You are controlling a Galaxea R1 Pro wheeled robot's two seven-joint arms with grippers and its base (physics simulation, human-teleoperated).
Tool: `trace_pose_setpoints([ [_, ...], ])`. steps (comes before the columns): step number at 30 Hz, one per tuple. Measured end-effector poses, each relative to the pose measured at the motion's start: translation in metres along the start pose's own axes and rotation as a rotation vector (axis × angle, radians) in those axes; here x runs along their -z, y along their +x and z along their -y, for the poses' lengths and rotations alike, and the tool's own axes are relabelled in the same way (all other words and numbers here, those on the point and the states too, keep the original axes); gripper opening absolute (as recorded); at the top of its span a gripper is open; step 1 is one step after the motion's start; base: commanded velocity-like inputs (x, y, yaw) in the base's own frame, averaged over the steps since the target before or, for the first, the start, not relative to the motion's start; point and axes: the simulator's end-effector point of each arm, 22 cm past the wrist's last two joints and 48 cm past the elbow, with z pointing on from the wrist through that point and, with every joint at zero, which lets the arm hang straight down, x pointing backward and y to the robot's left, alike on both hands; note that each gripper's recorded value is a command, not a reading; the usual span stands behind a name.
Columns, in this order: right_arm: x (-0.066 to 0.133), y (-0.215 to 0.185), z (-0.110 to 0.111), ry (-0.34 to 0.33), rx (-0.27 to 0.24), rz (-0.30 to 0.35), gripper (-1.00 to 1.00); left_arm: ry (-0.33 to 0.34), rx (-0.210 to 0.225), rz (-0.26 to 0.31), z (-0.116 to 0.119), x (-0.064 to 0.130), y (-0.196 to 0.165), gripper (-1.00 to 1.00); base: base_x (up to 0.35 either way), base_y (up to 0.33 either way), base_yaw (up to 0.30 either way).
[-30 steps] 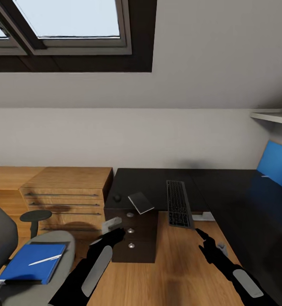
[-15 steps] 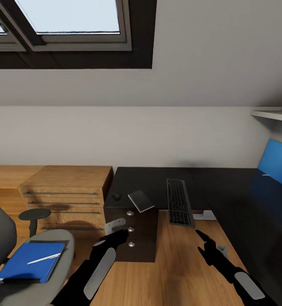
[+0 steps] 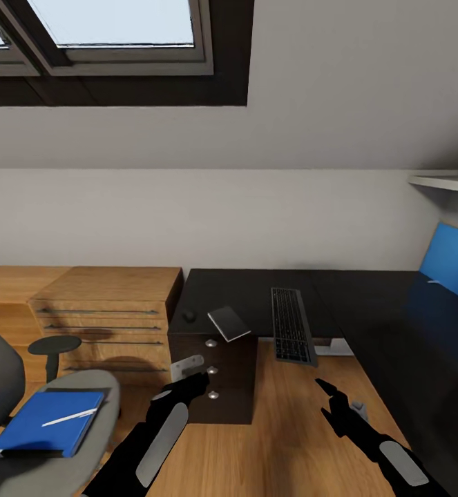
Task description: In the bedroom, organize the workspace by keeping the computer under the desk, ensuring the monitor is on the desk, placing the keyboard on the desk next to the monitor, placing the mouse on the desk next to the keyboard, moving the folder from the swivel chair onto the desk next to the mouse, stacking the notebook on top of the folder with the pen on top of the notebook, and positioning the swivel chair next to the desk.
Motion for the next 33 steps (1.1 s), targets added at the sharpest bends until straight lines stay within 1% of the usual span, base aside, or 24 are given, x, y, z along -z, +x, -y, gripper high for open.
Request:
trace_pose_setpoints([
  [5,-0.004,0.001,0.005,-0.005,0.003,0.002,1.00,0.000,-0.001,0.000,-0.002,-0.005,0.005,1.00,0.000,0.000,0.000],
  [8,-0.005,0.000,0.005,-0.021,0.004,0.004,1.00,0.001,-0.002,-0.001,-0.003,-0.008,0.009,1.00,0.000,0.000,0.000],
  [9,-0.005,0.000,-0.001,-0.054,0.005,0.005,1.00,0.000,-0.003,-0.002,-0.003,-0.009,0.010,1.00,0.000,0.000,0.000],
  [11,-0.006,-0.001,-0.002,-0.074,0.007,0.006,1.00,-0.002,-0.004,-0.005,-0.005,-0.012,0.013,1.00,0.000,0.000,0.000],
  [12,-0.006,-0.002,-0.005,-0.094,0.008,0.007,1.00,-0.003,-0.004,-0.007,-0.005,-0.013,0.015,1.00,0.000,0.000,0.000],
  [17,-0.006,-0.007,-0.008,-0.138,0.016,0.020,1.00,-0.005,-0.005,-0.010,-0.008,-0.019,0.023,1.00,0.000,0.000,0.000],
  [26,-0.008,-0.021,0.003,-0.148,0.050,0.070,1.00,-0.003,-0.008,-0.010,-0.010,-0.028,0.034,1.00,0.000,0.000,0.000],
  [33,-0.012,-0.021,0.013,-0.149,0.059,0.081,1.00,-0.002,-0.008,-0.012,-0.013,-0.035,0.042,1.00,0.000,0.000,0.000],
])
